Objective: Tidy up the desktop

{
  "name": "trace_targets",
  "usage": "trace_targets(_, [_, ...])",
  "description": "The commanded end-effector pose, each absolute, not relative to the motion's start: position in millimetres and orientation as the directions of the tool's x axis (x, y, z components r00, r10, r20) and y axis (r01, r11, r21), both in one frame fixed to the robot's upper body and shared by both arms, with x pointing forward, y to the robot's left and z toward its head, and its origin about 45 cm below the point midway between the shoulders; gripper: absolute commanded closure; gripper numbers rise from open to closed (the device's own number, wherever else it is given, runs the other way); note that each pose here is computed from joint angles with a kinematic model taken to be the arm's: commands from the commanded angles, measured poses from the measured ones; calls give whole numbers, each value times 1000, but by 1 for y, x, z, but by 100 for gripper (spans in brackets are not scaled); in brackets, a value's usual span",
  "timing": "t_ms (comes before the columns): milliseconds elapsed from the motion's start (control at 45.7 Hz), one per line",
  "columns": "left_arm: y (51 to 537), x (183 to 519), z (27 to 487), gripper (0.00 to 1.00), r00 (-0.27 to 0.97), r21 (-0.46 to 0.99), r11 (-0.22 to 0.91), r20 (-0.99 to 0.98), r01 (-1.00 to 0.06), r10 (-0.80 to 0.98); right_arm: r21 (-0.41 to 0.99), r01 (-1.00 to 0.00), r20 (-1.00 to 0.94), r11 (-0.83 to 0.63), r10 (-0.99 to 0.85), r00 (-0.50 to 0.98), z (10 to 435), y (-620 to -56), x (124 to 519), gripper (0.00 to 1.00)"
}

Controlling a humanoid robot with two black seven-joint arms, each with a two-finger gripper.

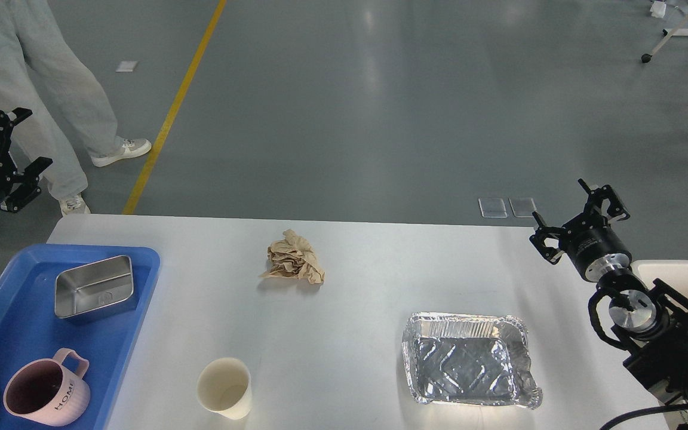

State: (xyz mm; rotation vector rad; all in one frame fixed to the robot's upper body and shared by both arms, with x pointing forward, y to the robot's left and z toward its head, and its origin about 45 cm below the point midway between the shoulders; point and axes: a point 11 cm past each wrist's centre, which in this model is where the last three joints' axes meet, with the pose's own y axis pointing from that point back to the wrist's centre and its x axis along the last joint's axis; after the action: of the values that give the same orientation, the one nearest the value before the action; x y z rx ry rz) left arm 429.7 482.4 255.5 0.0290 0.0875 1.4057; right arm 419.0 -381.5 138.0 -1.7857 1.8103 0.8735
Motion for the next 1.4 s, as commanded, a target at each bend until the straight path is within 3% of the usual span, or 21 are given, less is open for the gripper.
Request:
trace_targets(0, [473, 430, 257, 3, 205, 29, 210, -120, -977, 971, 119, -992, -702, -39, -710, -56, 142, -382, 422, 0])
trace_targets(219, [413, 450, 254, 3, 310, -62, 304, -241, -950, 920, 113, -993, -693, -46, -719, -46, 147, -383, 425, 0])
trace_targets(350, [384, 458, 277, 3, 373, -197, 322, -349, -926, 859, 119, -991, -677, -60, -735, -36, 148, -381, 426, 0])
trace_targets(482, [360, 460, 274, 3, 408, -236, 338, -398, -911, 822, 130, -988, -661, -79, -750, -27, 147, -382, 425, 0])
trace_targets(766, [352, 445, 257, 3, 479, -286, 385, -478, -878, 736, 52, -990, -649, -134, -758, 68, 169, -392, 427, 0])
trace_targets(942, [352, 447, 242, 3, 428, -174, 396, -499, -902, 754, 34, -993, -580, -117, -811, 75, 190, -422, 428, 0])
trace_targets(1161, [341, 454, 203, 3, 177, 142, 351, -658, -926, 732, 39, -992, -562, -121, -823, 79, 193, -423, 430, 0])
trace_targets(1380, [332, 453, 197, 2, 157, 197, 381, -675, -903, 721, 43, -991, -561, -130, -824, 84, 194, -421, 431, 0])
